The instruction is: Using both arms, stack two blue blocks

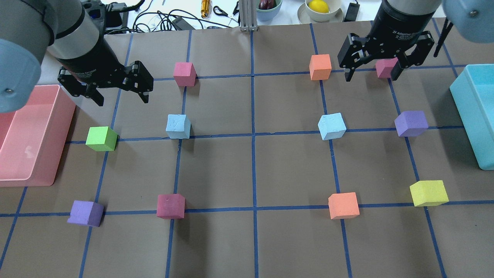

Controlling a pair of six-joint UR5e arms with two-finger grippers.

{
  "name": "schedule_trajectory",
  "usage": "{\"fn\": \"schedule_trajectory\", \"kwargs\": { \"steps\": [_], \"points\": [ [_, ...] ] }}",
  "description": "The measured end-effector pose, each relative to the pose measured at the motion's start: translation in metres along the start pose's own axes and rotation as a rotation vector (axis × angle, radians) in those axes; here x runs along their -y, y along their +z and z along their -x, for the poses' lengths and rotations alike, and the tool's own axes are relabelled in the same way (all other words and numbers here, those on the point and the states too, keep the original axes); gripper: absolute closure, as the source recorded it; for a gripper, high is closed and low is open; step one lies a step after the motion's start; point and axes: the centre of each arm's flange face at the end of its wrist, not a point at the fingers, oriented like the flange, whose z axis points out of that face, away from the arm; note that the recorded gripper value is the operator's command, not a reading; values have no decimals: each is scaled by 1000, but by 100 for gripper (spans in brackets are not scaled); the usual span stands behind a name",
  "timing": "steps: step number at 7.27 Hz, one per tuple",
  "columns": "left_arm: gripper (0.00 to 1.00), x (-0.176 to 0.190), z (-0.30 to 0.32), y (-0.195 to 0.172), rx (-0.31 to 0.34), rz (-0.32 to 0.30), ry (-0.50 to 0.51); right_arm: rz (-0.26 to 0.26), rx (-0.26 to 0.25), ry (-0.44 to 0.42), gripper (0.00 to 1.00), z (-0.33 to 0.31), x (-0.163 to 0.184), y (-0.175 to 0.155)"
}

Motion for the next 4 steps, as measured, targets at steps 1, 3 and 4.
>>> {"fn": "schedule_trajectory", "kwargs": {
  "steps": [1, 3, 4],
  "points": [
    [0, 0, 0, 0, -1, 0, 0, 2, -1, 1, 0, 0, 0, 1],
    [0, 1, -1, 0, -5, 0, 2, 6, -1, 3, 0, -1, -1, 2],
    [0, 0, -2, 2, -6, 3, 5, 7, -1, 3, 0, -1, -1, 2]
  ]
}}
